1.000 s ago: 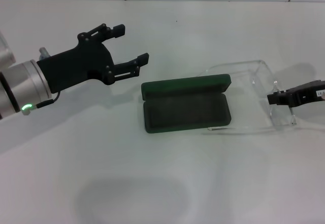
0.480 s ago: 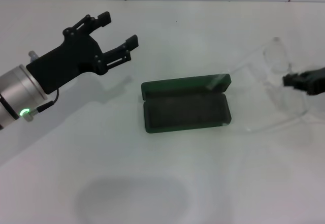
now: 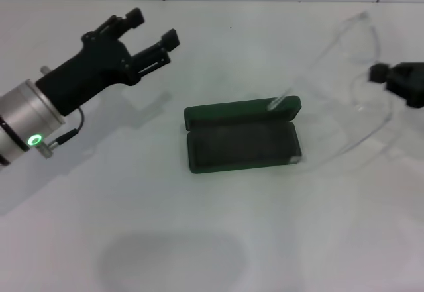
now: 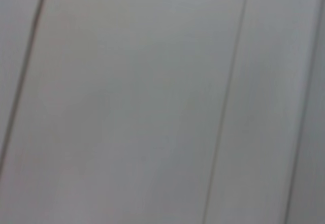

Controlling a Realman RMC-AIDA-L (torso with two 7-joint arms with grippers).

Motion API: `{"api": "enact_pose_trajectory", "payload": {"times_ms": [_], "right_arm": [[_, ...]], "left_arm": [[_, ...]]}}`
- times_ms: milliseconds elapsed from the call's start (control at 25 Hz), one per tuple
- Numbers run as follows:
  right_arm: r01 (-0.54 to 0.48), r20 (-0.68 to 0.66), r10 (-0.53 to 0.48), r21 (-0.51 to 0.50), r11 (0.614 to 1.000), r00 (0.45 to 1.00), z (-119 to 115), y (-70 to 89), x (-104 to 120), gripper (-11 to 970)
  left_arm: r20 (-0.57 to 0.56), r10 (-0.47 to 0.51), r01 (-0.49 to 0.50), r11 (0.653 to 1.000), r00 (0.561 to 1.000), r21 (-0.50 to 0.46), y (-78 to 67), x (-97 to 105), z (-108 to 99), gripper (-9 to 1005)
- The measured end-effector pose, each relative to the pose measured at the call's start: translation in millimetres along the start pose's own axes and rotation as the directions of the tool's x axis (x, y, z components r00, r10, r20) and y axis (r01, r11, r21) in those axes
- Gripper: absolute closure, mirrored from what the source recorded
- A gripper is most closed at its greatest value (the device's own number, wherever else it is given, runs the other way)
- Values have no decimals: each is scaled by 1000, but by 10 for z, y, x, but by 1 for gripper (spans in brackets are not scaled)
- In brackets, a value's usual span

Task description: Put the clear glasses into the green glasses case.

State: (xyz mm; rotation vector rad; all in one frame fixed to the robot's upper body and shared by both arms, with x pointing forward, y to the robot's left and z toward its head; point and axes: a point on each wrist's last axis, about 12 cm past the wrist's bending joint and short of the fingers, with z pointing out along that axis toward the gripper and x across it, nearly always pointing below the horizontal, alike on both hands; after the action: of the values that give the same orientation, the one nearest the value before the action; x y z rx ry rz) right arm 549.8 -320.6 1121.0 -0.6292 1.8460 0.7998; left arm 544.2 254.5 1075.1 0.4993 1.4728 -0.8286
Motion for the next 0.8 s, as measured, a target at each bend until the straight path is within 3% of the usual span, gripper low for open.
{"api": "enact_pose_trajectory", "payload": {"times_ms": [200,400,800], "right_arm": [[51,-12,-53,-138,989,999,170,126,-26,903],[76,5,-77,-216,974,997,335,202,-59,906],[23,-14,-29,-330,944,999,600,291,-186,908]], "left_arm": [[-19,-42,44,993,999,113,-112,-22,236,118],[-78,-36,55,967,996,247,-289,-3,441,121],[70,6,-40,870,998,492,-594,-130,367,130]]}}
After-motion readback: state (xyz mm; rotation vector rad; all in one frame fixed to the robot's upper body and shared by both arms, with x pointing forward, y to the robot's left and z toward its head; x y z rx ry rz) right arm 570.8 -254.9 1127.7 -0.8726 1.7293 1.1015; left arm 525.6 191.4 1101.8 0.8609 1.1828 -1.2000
